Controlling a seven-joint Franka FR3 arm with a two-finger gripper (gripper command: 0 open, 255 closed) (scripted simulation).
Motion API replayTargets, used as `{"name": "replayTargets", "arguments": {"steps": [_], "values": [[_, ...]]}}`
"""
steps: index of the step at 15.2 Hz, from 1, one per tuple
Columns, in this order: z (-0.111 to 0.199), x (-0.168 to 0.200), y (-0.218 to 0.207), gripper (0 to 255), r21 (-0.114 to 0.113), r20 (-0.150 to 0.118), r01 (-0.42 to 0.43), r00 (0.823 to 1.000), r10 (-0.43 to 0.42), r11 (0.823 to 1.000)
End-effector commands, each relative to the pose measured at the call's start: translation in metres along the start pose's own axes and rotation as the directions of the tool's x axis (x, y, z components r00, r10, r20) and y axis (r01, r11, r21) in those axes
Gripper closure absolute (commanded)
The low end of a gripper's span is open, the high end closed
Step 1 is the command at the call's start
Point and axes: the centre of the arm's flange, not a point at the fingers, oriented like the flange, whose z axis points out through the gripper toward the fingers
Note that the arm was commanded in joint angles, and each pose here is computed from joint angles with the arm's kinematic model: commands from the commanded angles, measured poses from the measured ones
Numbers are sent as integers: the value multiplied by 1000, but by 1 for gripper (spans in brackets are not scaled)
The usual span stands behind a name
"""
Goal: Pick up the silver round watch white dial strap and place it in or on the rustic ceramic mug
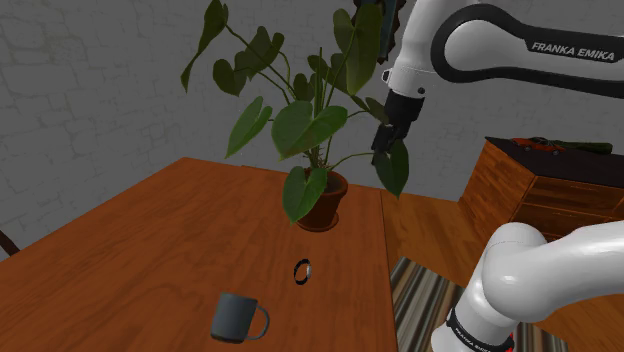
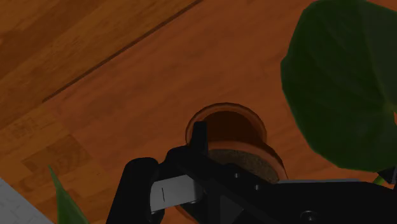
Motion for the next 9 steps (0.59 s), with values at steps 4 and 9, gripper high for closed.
{"name": "replayTargets", "arguments": {"steps": [4, 9], "values": [[33, 5, -21, 0, 6, 13, -81, 997, 80, 997], [88, 17, -54, 0, 14, 35, -213, 976, 213, 977]]}}
